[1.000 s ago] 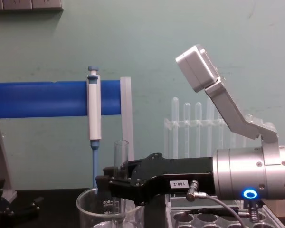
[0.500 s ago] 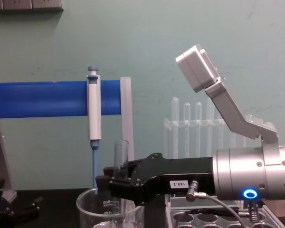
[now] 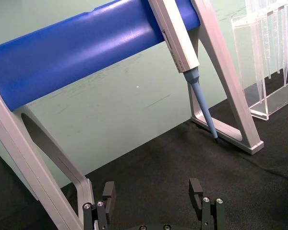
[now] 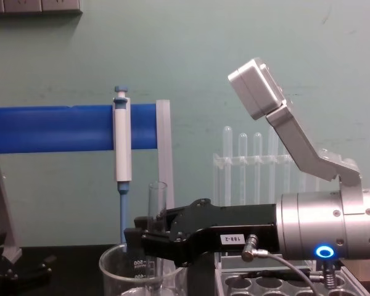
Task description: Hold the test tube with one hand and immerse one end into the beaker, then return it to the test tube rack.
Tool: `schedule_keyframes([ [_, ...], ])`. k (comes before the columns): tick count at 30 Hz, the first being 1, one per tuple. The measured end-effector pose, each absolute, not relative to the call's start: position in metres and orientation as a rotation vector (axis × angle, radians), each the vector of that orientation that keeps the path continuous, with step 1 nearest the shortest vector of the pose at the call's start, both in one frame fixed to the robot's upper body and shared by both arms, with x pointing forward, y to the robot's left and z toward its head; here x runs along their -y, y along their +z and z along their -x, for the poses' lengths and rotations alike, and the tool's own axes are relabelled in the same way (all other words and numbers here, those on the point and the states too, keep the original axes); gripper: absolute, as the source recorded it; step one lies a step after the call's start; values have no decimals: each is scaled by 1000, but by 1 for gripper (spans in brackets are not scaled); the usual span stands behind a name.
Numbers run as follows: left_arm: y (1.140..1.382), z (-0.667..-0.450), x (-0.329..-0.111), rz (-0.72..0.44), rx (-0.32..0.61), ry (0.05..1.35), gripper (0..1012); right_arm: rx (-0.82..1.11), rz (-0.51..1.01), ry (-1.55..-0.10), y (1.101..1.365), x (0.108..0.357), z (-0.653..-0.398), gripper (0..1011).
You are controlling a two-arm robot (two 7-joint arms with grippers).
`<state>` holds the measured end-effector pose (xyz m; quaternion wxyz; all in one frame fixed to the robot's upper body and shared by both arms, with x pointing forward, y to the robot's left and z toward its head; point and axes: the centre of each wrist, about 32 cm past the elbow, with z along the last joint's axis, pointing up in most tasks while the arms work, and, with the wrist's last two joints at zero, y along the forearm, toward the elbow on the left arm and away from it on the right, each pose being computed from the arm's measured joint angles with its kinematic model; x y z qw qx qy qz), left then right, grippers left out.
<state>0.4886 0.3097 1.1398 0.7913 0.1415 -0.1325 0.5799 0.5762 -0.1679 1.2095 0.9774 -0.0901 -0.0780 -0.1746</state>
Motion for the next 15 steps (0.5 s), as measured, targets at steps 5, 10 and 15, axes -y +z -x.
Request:
schedule_keyframes([
  [5, 1140, -489, -310, -305, 285, 1248, 1000, 157, 182, -352, 1209, 168, -576, 226],
  [10, 1140, -489, -310, -304, 285, 1248, 1000, 157, 182, -352, 1209, 168, -576, 226],
  [15, 1140, -489, -310, -304, 285, 1248, 1000, 157, 182, -352, 1209, 168, -576, 226],
])
